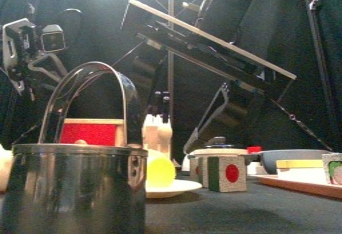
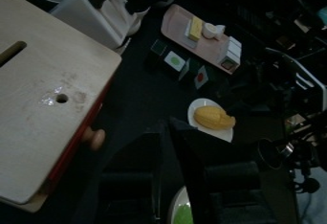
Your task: Grab cleaver
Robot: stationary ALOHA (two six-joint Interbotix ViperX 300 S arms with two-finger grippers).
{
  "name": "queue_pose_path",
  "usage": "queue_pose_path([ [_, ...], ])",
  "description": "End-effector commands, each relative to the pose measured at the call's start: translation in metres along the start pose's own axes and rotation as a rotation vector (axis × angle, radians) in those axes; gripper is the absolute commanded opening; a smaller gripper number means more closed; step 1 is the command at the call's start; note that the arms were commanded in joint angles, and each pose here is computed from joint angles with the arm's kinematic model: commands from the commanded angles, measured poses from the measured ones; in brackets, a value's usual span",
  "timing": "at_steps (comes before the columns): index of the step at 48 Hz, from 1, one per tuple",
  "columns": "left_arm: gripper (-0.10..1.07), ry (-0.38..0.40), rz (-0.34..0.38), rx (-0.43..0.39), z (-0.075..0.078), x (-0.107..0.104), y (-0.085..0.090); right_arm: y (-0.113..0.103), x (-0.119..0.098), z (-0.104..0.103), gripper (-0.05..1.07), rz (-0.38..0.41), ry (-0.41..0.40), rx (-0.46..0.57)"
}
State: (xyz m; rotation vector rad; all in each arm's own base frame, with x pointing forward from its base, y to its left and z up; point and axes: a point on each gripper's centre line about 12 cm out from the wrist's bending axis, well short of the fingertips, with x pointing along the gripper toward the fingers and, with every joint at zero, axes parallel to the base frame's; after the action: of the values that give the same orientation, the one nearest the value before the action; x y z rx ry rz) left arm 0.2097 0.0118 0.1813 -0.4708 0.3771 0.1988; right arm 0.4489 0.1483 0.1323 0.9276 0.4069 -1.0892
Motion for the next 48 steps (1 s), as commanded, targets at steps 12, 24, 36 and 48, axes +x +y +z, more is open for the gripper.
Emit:
queue_pose_path([
  [12, 0.58, -0.016, -0.007, 0.004, 0.005, 0.001, -0.003, 0.034, -0.046, 0.047, 0.92, 0.152, -0.036, -0.113],
  [24, 0.58, -0.014, -0.005, 0.004, 0.004, 0.001, -0.002, 0.045, -0.055, 0.081, 0.92, 0.175, -0.081, -0.209],
  [36, 0.58, -0.012, -0.006, 0.007, 0.003, 0.0, -0.002, 0.059, -0.046, 0.125, 0.92, 0.117, -0.146, -0.279],
  [48, 0.58, -0.01, -0.005, 0.007, 0.003, 0.0, -0.002, 0.08, -0.033, 0.176, 0.92, 0.06, -0.21, -0.41],
])
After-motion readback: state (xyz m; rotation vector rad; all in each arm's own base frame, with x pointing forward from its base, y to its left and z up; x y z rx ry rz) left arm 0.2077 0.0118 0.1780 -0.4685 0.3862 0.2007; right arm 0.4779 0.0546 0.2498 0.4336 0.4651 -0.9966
